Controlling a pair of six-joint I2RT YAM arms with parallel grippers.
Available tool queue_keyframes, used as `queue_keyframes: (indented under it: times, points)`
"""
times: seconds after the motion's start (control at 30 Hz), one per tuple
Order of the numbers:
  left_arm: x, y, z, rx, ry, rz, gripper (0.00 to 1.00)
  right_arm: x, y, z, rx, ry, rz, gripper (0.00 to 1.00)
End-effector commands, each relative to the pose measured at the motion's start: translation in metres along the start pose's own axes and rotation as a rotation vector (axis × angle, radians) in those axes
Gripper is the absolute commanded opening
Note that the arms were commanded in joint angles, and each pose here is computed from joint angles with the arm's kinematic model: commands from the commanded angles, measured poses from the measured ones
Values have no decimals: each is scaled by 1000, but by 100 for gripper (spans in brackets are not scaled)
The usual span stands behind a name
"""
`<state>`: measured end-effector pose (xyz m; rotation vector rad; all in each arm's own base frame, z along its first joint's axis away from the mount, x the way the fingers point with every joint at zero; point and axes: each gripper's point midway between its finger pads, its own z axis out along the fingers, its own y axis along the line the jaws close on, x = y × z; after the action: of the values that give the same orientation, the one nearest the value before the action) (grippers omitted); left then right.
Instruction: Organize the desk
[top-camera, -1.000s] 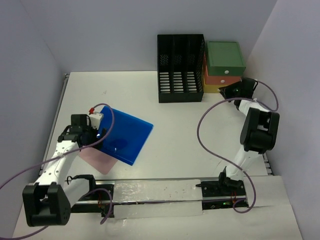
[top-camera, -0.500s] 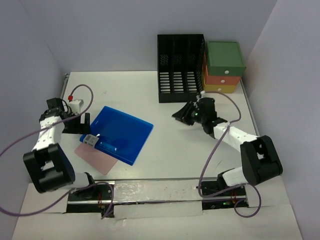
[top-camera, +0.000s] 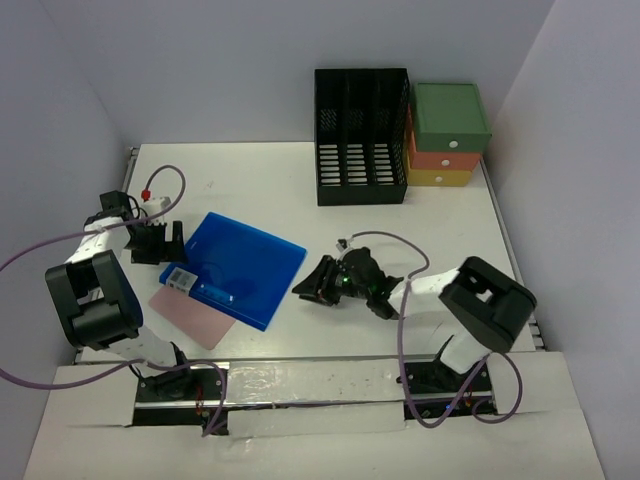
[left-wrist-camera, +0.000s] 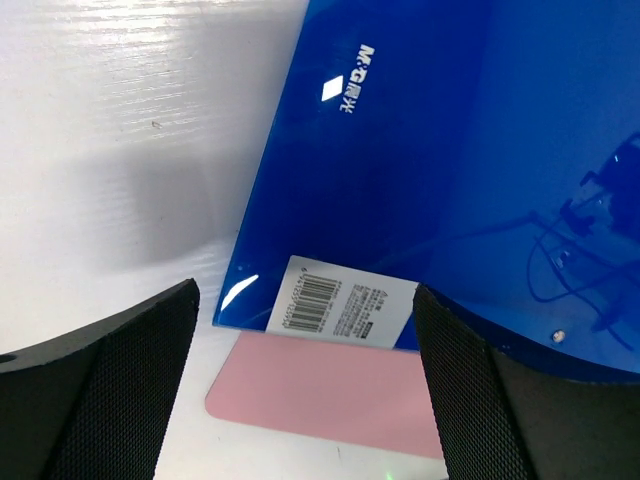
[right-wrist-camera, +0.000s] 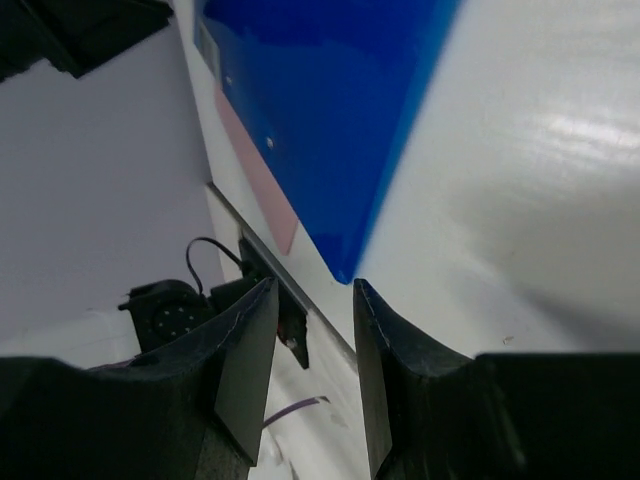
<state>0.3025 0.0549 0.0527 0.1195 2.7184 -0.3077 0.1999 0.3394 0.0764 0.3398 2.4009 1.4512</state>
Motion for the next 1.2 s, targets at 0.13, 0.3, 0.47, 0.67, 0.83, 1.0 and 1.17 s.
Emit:
queue_keyframes:
  times: [0.13,0.3,0.47,0.67,0.83,1.0,1.17]
  points:
    - [1,4,8,-14,-34,-8,94,32,29,31,-119,-28,114,43]
    - [-1,5,7,-19,-42,-2,94,50,20,41,-98,-1,140,43]
    - [-1,8,9,-28,-43,2,94,72,3,55,-45,60,168,43]
    - [0,7,12,-21,-47,0,94,79,9,66,-99,93,190,43]
    - [0,6,12,-17,-47,3,94,80,6,70,-89,85,170,42]
    - [-2,4,9,-13,-58,5,94,80,2,78,-75,85,168,41]
    - [1,4,10,-16,-53,11,94,76,8,83,-90,71,156,39]
